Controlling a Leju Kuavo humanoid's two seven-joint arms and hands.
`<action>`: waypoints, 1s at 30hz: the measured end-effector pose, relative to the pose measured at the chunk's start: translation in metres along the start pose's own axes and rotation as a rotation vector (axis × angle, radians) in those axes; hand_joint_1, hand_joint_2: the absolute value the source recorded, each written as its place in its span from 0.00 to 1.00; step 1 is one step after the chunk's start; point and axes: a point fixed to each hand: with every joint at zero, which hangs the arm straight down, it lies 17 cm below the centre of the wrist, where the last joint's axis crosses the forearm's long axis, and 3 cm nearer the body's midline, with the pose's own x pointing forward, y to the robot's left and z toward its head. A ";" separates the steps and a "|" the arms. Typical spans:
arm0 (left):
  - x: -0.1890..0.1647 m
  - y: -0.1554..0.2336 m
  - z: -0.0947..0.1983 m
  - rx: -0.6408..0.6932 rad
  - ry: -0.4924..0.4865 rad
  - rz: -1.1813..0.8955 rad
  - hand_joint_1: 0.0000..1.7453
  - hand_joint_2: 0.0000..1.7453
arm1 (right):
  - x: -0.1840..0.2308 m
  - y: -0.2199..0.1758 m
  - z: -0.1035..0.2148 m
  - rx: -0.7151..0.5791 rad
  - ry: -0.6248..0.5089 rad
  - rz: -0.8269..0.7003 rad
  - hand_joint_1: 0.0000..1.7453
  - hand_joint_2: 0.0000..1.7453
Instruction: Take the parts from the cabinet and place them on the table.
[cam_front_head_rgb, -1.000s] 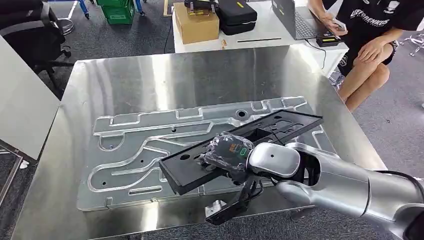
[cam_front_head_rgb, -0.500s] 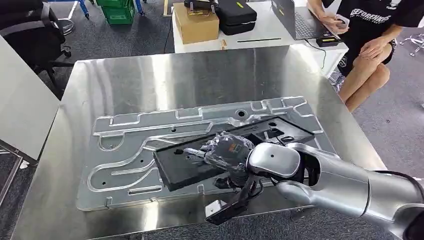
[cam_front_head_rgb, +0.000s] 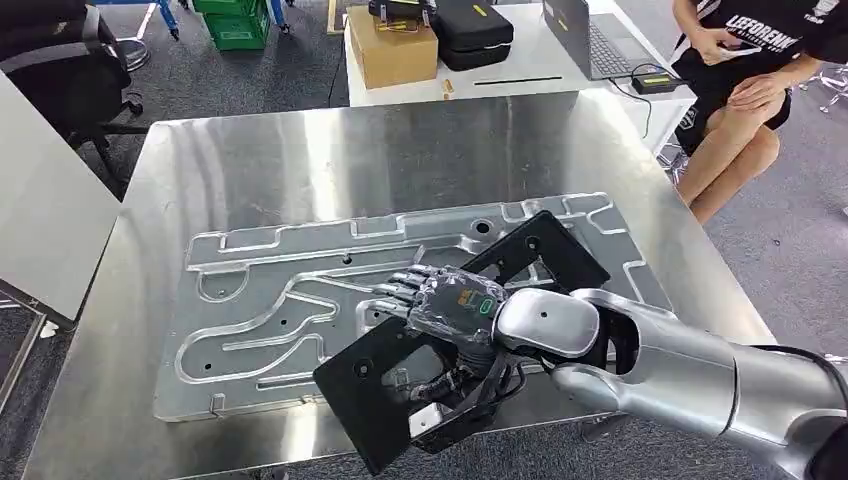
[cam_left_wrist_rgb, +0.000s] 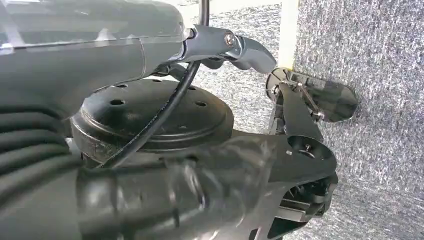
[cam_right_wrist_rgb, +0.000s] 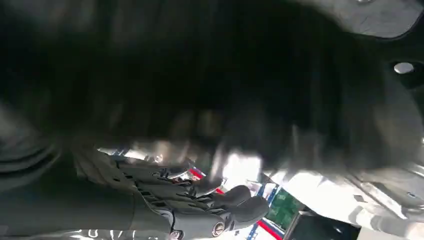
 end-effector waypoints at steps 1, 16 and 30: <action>0.000 0.000 0.000 0.000 0.000 0.000 0.00 0.00 | 0.000 0.000 0.000 0.000 0.000 0.000 0.00 0.00; 0.001 0.000 0.000 0.002 -0.007 -0.010 0.00 0.00 | 0.003 0.003 -0.001 -0.004 -0.005 -0.007 0.00 0.00; 0.001 0.000 0.000 -0.003 -0.009 -0.011 0.00 0.00 | 0.003 0.004 0.000 -0.009 -0.006 -0.006 0.00 0.00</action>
